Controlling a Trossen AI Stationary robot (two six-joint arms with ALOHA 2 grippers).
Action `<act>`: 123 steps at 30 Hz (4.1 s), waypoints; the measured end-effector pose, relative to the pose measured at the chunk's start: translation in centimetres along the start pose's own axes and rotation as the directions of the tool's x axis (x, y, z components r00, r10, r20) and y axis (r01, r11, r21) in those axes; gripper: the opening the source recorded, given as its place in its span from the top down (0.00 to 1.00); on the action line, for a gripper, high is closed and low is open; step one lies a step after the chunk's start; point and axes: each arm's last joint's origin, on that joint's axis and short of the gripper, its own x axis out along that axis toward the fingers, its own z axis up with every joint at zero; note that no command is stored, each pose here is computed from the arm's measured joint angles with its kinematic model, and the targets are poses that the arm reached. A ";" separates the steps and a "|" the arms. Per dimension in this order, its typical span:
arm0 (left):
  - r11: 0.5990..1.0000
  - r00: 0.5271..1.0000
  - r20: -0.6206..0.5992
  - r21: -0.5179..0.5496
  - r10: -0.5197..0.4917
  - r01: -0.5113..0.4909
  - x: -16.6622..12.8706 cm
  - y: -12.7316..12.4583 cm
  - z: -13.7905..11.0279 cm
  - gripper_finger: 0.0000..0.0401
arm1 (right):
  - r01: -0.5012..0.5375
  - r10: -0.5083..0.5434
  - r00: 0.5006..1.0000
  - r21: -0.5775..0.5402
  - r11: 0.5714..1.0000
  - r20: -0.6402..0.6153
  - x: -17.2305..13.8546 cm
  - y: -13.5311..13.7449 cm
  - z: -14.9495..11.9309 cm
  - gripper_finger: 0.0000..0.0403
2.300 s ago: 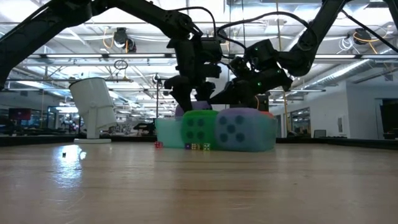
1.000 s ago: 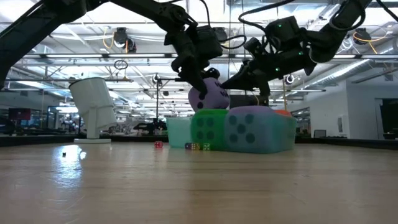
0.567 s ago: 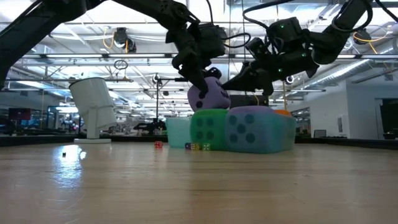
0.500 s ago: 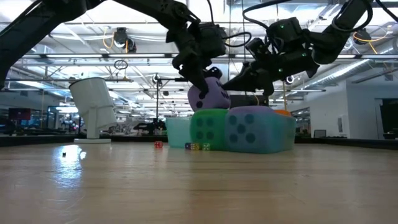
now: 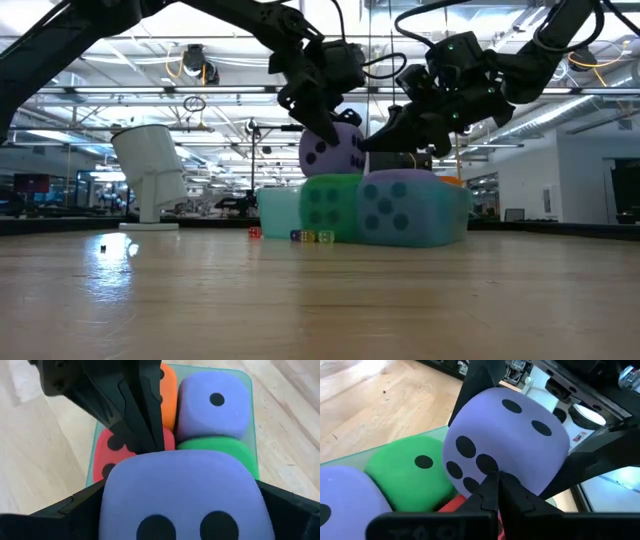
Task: Pick & Place Dice
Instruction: Put the big purple dice into the bin
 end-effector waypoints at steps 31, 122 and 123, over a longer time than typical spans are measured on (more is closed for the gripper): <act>0.992 0.978 -0.169 0.044 0.125 -0.119 -1.7 -0.3 -0.3 0.01 | 0.019 -0.021 0.998 0.033 0.999 0.067 0.2 0.2 1.0 1.00; 1.000 1.000 0.004 -0.002 0.006 -0.006 4.3 1.1 -0.8 0.01 | -0.032 0.032 0.999 0.043 0.999 -0.014 -5.1 -0.3 5.5 1.00; 1.000 1.000 0.019 -0.014 0.019 -0.019 4.5 1.1 -0.4 0.01 | -0.045 0.047 0.998 0.061 0.997 -0.030 -5.7 -0.1 5.7 1.00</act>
